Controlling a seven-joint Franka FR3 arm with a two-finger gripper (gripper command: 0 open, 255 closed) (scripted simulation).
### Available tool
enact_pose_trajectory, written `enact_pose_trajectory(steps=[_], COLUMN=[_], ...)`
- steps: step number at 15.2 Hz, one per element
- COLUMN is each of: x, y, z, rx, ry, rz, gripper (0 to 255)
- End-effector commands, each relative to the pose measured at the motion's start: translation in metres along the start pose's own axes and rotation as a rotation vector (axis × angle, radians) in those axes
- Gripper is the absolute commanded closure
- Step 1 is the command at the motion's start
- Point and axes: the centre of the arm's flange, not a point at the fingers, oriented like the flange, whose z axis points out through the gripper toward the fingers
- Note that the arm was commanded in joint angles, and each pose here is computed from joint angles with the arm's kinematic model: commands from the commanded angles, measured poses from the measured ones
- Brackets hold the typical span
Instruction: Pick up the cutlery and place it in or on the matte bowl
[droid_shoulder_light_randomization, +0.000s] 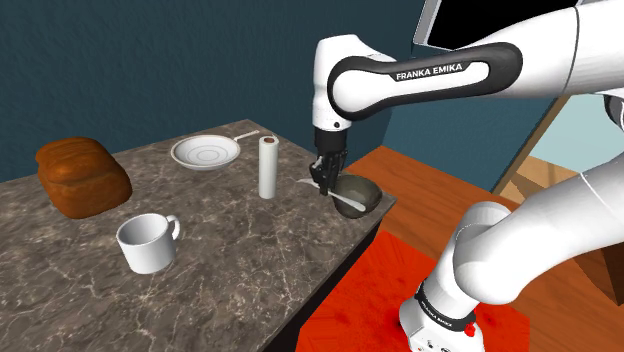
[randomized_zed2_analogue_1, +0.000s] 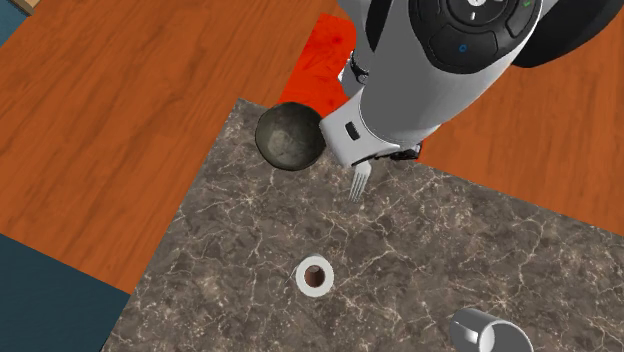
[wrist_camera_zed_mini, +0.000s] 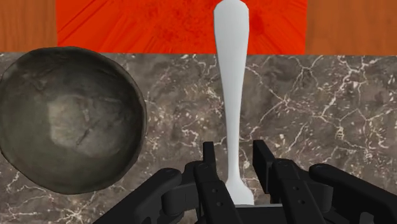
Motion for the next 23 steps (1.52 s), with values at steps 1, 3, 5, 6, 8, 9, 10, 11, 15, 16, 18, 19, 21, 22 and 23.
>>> enact_pose_trajectory(steps=[1,3,5,6,8,9,10,11,15,16,18,19,21,22,23], x=[-0.002,-0.004,-0.008,-0.010,-0.014,-0.016,-0.018,-0.020,-0.026,-0.025,-0.024,-0.023,-0.021,-0.021,-0.020], y=[-0.001,0.012,0.038,0.051,0.077,0.090,0.103,0.116,0.157,0.157,0.157,0.157,0.157,0.157,0.158], z=[-0.010,-0.011,-0.009,-0.007,-0.005,-0.004,-0.002,-0.001,0.008,0.013,0.024,0.029,0.040,0.045,0.050], rx=[0.000,0.000,0.000,0.000,0.000,0.000,0.000,0.000,0.000,0.000,0.000,0.000,0.000,0.000,0.000], ry=[0.000,0.000,0.000,0.000,0.000,0.000,0.000,0.000,0.000,0.000,0.000,0.000,0.000,0.000,0.000], rz=[0.000,0.000,0.000,0.000,0.000,0.000,0.000,0.000,0.000,0.000,0.000,0.000,0.000,0.000,0.000], gripper=[255,255,255,255,255,255,255,255,255,255,255,255,255,255,255])
